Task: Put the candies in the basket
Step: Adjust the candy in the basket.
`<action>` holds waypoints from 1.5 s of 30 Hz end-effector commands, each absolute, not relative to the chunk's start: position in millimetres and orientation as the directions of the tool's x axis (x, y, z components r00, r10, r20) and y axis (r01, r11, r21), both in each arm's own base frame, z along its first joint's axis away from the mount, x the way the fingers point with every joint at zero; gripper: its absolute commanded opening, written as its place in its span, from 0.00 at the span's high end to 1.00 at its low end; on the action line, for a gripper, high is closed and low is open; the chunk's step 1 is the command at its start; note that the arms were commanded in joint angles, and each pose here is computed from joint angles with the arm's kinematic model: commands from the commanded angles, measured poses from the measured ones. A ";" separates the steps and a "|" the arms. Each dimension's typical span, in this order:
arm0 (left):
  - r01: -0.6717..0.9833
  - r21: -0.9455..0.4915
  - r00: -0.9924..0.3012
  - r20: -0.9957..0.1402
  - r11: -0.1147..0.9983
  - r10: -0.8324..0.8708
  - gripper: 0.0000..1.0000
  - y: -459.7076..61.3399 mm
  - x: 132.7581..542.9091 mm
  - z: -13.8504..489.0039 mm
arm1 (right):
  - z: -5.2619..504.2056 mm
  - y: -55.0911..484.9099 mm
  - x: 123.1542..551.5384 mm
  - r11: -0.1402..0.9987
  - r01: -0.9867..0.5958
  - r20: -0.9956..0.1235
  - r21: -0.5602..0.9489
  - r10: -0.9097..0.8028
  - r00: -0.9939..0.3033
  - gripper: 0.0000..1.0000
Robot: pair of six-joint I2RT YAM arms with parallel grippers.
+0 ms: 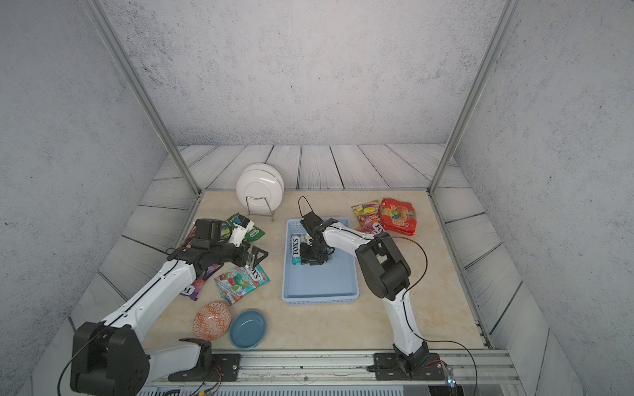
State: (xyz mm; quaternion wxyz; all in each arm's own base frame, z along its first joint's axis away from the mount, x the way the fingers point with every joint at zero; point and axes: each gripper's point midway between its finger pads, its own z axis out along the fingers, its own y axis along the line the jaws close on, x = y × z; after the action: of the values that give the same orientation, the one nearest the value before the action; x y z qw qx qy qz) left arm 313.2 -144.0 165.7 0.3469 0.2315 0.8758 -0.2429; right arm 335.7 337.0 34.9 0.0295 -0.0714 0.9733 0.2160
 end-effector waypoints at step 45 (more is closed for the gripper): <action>0.452 -0.060 -0.665 -0.688 0.890 0.291 0.02 -65.5 339.0 175.5 | 233.9 176.0 295.0 0.921 -0.373 -0.660 -0.111 -0.349 -0.665 0.20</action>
State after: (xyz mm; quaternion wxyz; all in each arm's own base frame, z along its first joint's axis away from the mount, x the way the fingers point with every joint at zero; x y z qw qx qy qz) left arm 328.9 -74.5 163.7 0.3479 0.2048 0.9056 -0.1303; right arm 292.6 196.5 219.0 0.3175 -0.1927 0.9265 0.0615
